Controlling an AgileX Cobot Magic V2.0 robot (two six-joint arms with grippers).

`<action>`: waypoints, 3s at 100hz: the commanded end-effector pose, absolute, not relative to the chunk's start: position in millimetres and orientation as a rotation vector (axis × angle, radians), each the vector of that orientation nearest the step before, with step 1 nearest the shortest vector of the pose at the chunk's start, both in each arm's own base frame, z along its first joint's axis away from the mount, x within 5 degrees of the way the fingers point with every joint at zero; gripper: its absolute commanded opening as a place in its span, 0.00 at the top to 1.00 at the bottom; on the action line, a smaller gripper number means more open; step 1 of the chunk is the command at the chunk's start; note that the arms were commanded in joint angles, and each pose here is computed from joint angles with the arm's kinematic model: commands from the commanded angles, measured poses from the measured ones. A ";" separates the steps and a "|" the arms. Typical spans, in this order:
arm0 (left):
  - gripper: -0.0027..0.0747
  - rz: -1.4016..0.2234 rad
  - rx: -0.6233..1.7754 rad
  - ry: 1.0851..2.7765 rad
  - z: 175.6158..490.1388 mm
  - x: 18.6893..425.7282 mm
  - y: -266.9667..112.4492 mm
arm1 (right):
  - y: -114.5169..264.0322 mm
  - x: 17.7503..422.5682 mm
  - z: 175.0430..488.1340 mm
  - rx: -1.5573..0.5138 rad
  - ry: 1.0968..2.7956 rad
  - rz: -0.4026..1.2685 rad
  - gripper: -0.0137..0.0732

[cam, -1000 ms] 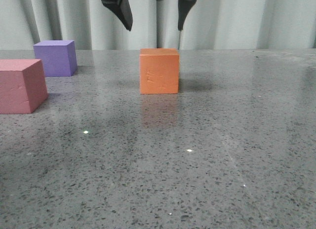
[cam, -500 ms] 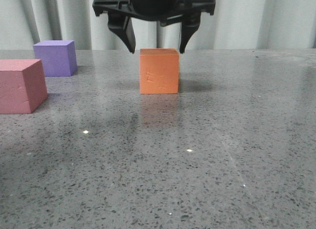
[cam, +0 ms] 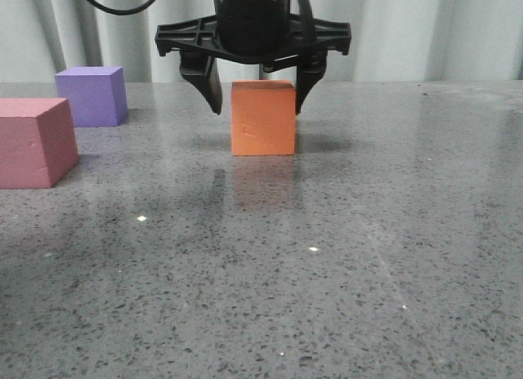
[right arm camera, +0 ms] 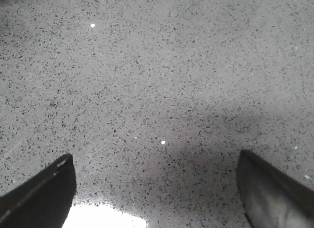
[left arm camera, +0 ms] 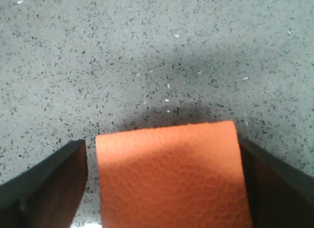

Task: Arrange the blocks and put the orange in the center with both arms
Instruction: 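Lift the orange cube with the left gripper and carry it toward the purple cube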

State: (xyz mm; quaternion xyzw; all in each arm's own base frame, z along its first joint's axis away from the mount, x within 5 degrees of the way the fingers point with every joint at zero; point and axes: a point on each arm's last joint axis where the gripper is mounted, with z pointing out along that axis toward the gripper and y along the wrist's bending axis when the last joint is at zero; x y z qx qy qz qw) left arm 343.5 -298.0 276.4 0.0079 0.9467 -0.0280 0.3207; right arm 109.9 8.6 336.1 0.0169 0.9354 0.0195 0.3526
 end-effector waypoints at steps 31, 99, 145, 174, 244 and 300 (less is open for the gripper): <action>0.76 -0.165 0.006 2.398 313.2 338.7 -295.2 | 8.9 112.0 346.3 0.027 2.348 0.054 0.09; 0.84 0.039 -0.013 2.216 410.5 323.0 -204.8 | 9.1 113.4 347.7 0.026 2.326 0.057 0.09; 0.84 0.081 -0.077 2.245 386.3 311.0 -144.8 | 9.1 113.4 347.7 0.026 2.326 0.057 0.09; 0.84 0.050 -0.118 2.227 379.6 311.7 -127.4 | 9.1 113.4 347.7 0.026 2.326 0.057 0.09; 0.84 0.004 -0.141 2.236 359.0 317.6 -121.0 | 9.1 113.3 347.7 0.026 2.327 0.057 0.09; 0.84 -0.005 -0.124 2.262 343.6 325.3 -125.8 | 9.1 113.4 347.7 0.026 2.326 0.057 0.09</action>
